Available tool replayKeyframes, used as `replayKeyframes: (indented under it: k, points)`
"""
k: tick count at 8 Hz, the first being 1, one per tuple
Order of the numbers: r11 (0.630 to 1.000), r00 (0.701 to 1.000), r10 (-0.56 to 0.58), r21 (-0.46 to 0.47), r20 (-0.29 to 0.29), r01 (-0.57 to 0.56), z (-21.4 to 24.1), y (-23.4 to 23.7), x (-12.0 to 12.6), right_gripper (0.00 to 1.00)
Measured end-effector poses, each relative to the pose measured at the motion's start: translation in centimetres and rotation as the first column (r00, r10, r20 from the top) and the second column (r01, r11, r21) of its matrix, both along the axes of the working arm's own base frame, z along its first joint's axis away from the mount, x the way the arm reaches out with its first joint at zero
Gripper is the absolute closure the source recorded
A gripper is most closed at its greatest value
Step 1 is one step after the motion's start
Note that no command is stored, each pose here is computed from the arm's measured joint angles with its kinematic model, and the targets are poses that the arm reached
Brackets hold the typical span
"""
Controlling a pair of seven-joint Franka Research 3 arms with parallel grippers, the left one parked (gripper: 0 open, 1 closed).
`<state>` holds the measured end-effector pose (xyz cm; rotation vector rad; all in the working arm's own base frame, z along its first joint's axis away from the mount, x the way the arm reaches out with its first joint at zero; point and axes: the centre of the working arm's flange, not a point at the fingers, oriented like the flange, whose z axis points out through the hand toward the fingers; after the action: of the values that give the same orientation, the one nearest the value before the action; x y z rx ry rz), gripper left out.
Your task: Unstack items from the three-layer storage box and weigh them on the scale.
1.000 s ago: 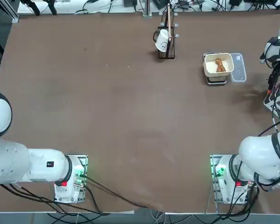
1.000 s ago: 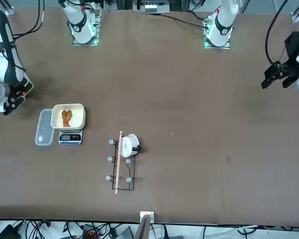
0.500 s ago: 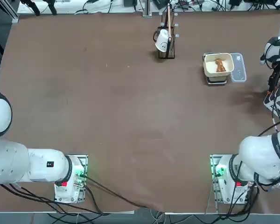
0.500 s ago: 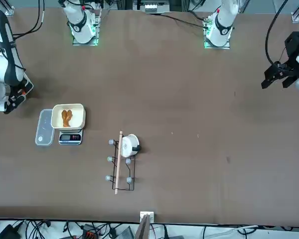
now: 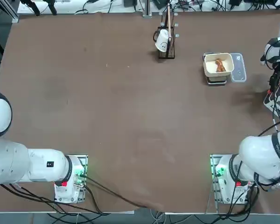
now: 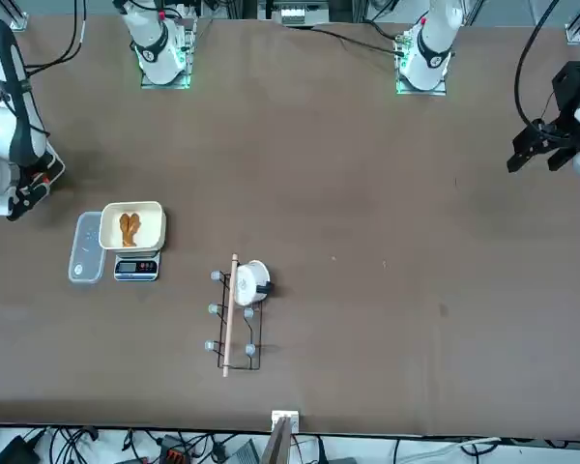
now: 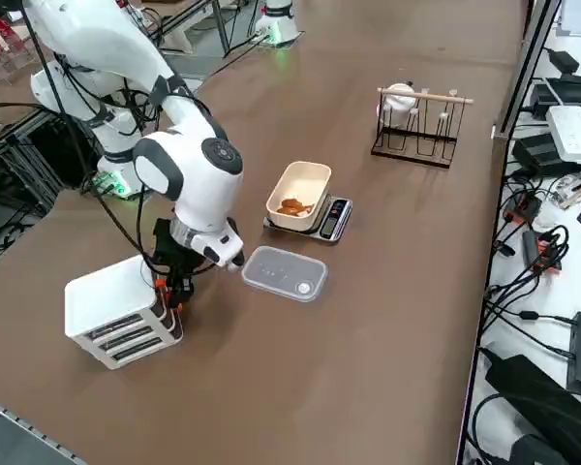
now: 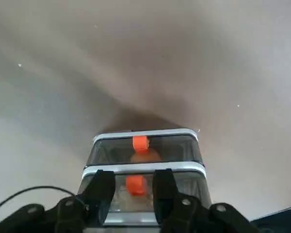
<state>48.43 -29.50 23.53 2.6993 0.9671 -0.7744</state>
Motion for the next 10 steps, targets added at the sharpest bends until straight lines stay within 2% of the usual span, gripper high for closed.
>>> replayKeyframes:
  k: [4, 6, 7, 10]
  points:
    - [1.000, 1.000, -0.003, -0.002, -0.002, 0.003, -0.35, 0.08, 0.00, 0.52]
    - [1.000, 1.000, -0.002, -0.004, -0.001, 0.002, -0.38, 0.06, 0.02, 0.67]
    - [1.000, 1.000, -0.002, -0.006, 0.004, 0.002, -0.28, 0.04, 0.14, 0.85]
    - [1.000, 1.000, -0.006, -0.008, 0.005, 0.006, -0.26, 0.01, 0.14, 0.88]
